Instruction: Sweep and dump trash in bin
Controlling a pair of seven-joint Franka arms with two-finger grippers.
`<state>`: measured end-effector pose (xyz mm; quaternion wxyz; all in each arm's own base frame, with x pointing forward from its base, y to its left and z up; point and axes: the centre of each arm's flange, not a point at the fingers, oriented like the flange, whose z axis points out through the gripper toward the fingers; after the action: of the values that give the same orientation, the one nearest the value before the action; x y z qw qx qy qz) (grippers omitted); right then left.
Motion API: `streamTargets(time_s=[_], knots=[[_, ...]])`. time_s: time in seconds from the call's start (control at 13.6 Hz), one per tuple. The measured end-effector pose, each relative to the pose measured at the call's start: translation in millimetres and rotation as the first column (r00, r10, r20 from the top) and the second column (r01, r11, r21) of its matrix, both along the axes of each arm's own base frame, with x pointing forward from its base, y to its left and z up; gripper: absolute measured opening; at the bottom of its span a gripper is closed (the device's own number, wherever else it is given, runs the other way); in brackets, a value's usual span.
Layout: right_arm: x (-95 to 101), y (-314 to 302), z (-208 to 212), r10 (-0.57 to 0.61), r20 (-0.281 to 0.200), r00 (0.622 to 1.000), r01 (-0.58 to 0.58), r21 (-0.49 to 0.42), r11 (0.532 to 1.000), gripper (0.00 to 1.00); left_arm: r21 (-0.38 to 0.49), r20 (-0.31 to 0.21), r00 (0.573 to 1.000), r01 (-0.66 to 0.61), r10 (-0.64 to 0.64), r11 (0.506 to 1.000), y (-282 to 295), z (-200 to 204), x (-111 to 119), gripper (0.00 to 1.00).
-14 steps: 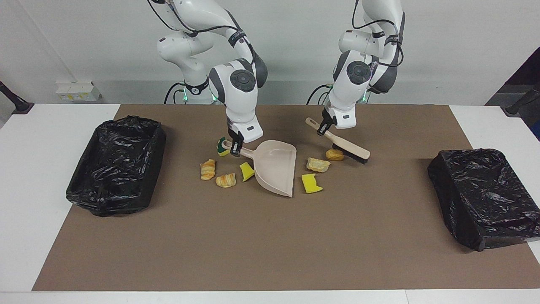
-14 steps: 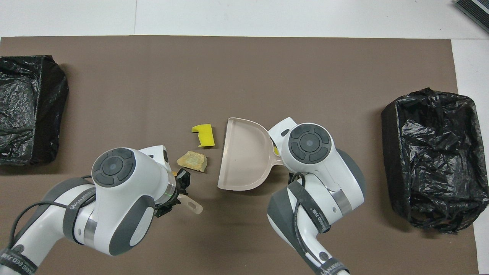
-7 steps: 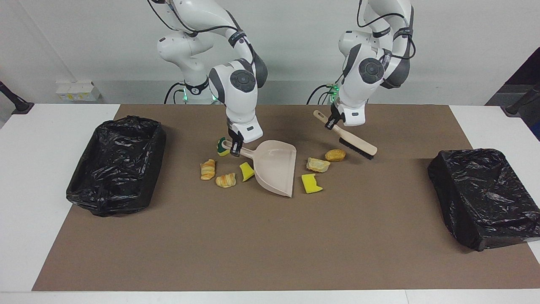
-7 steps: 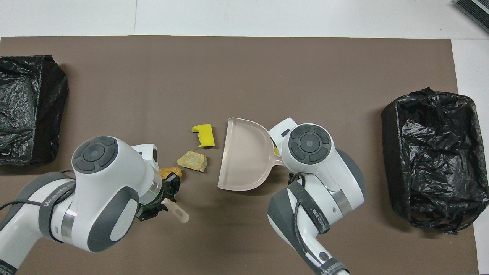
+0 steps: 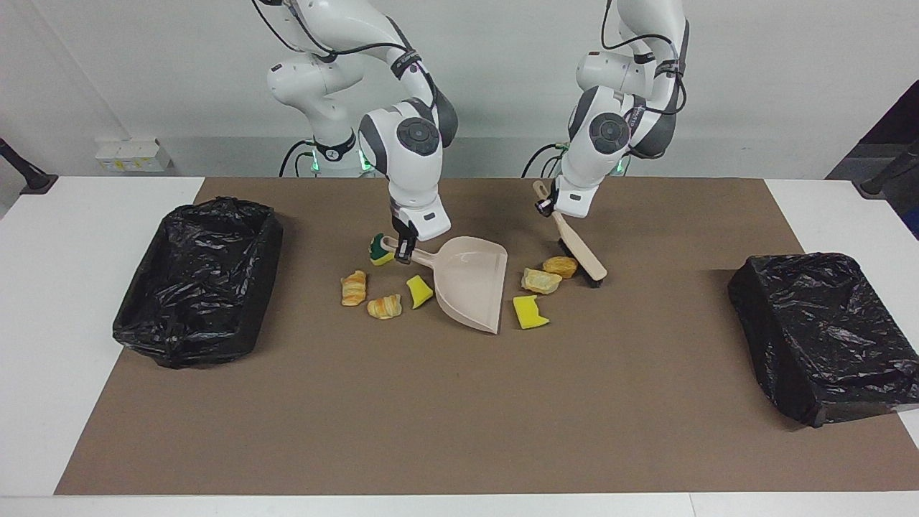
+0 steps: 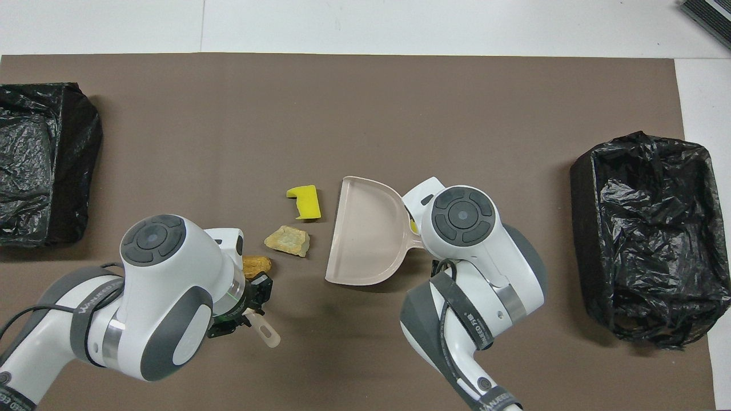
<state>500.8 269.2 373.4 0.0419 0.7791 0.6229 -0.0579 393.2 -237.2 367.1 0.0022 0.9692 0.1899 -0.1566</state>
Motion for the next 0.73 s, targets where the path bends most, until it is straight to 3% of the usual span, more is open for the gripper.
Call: streamTargets(time_s=[0.37,0.73], knots=[[0.0,-0.1,-0.1,-0.001,0.000,1.000,0.001,0.000,1.000,0.32,-0.124,0.083,0.968,0.246,-0.237,0.961,-13.9,0.8,2.3,0.27],[-0.5,-0.3,-1.0,-0.002,-0.002,1.000,0.002,-0.001,1.000,0.32,-0.213,0.201,0.851,0.522,-0.485,0.826,-56.1,6.9,-16.4,0.27]])
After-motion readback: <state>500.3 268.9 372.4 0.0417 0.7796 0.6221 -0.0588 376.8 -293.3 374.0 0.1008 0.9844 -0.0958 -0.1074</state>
